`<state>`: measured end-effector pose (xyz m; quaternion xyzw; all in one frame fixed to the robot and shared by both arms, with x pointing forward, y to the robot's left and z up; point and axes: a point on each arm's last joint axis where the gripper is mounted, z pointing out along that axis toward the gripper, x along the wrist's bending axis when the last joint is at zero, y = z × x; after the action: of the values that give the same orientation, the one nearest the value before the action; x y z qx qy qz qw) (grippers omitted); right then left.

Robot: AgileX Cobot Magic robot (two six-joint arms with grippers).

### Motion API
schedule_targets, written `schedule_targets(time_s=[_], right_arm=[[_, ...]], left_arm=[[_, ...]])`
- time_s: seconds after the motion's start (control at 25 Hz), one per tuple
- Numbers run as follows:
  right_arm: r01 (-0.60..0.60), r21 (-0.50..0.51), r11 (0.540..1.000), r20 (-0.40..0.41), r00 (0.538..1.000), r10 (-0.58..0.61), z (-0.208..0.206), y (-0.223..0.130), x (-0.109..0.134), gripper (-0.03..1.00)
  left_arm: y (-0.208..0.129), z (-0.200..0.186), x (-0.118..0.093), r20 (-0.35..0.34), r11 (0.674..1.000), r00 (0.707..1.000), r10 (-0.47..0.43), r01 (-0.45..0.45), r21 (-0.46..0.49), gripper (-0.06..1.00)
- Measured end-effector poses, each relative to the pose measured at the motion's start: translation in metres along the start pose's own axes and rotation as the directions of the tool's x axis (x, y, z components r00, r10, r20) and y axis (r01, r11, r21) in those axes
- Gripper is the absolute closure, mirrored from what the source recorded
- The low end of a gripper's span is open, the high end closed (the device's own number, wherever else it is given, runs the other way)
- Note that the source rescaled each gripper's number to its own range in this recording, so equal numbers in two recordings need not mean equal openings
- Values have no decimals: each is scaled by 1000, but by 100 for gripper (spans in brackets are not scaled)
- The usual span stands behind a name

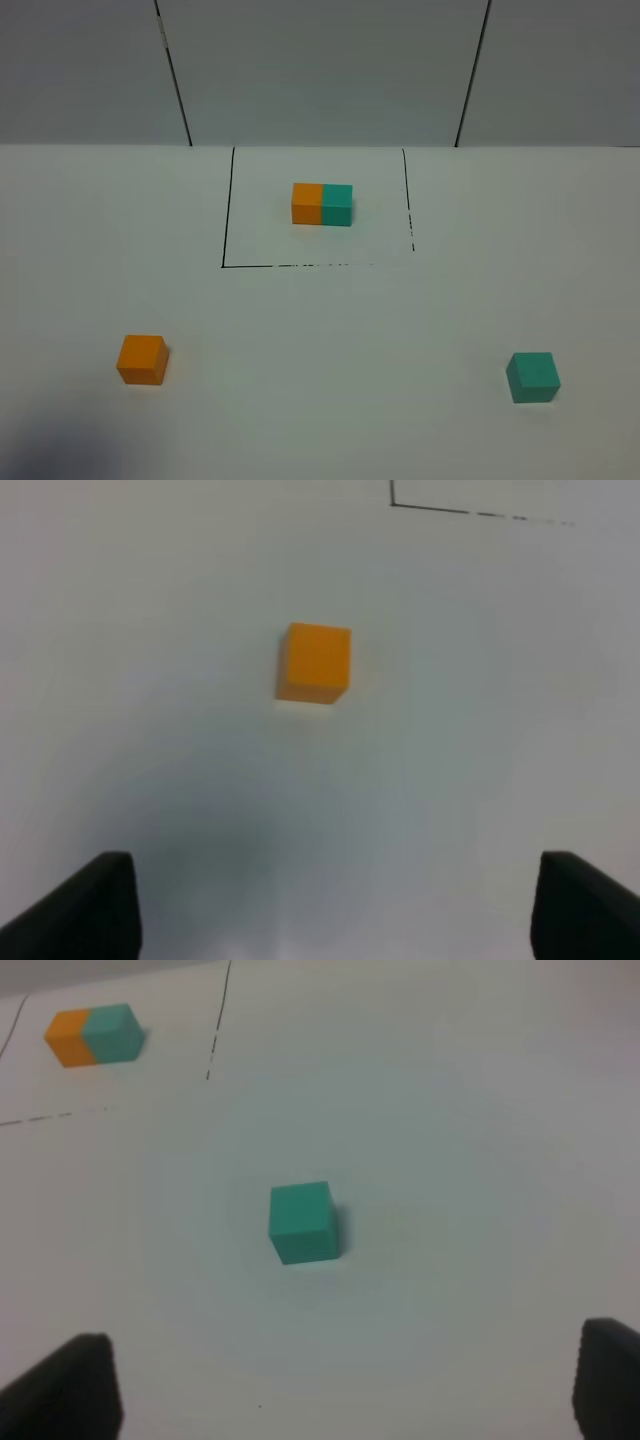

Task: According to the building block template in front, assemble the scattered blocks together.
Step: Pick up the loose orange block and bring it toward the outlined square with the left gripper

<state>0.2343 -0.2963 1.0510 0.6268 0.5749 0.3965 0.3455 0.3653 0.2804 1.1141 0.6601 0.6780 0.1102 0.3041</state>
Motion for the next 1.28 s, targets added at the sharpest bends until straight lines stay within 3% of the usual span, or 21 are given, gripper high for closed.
schedule_targets(time_s=[0.2,0.4,0.64,0.8,1.0,1.28], right_arm=[[0,0,1000,0,1000,0,0,0,0,17],[0,0,1000,0,1000,0,0,0,0,17],[0,0,1000,0,1000,0,0,0,0,17],[0,0,1000,0,1000,0,0,0,0,17],[0,0,1000,0,1000,0,0,0,0,17],[0,0,1000,0,1000,0,0,0,0,17]], left_arm=[[62,41,-3,77,991,997,10,-20,132,28],[93,85,-10,15,967,999,50,-53,250,28],[96,150,-33,-138,915,983,121,-56,401,28],[86,194,-42,-152,870,976,154,-61,490,27],[76,228,-36,-171,818,965,197,-66,571,22],[72,251,-31,-183,813,957,226,-82,576,17]])
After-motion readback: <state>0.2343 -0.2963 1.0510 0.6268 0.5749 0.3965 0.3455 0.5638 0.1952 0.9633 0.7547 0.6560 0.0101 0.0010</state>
